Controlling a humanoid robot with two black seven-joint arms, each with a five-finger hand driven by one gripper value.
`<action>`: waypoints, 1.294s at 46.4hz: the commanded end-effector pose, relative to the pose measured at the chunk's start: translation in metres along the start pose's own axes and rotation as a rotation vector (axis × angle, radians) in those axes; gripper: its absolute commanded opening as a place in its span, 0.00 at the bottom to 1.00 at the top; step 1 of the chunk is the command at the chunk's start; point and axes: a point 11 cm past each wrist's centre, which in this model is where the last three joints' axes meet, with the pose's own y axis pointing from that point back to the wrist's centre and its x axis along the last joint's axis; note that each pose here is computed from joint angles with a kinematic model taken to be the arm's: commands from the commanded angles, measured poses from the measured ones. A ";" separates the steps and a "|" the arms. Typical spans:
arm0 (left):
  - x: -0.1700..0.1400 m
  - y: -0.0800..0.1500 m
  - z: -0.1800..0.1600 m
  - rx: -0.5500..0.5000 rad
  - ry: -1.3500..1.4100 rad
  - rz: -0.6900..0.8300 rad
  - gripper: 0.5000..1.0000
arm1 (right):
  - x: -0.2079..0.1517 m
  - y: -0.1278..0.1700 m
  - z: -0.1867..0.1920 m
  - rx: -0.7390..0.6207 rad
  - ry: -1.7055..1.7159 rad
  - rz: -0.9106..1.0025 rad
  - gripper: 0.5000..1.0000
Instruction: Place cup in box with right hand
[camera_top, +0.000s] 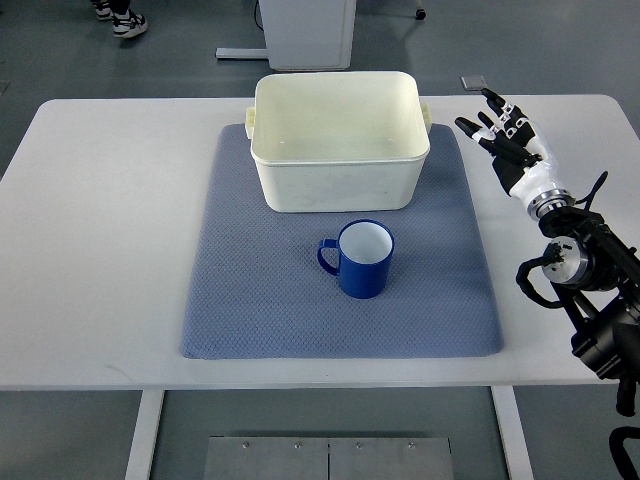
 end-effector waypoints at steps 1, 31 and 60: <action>0.000 0.000 0.000 0.000 0.002 0.001 1.00 | 0.000 0.000 0.000 0.000 0.000 0.000 1.00; 0.001 0.001 -0.007 0.012 0.007 0.006 1.00 | 0.000 0.000 0.000 0.000 0.001 0.001 1.00; 0.001 0.001 -0.007 0.012 0.008 0.006 1.00 | 0.001 0.000 -0.001 0.003 0.002 0.002 1.00</action>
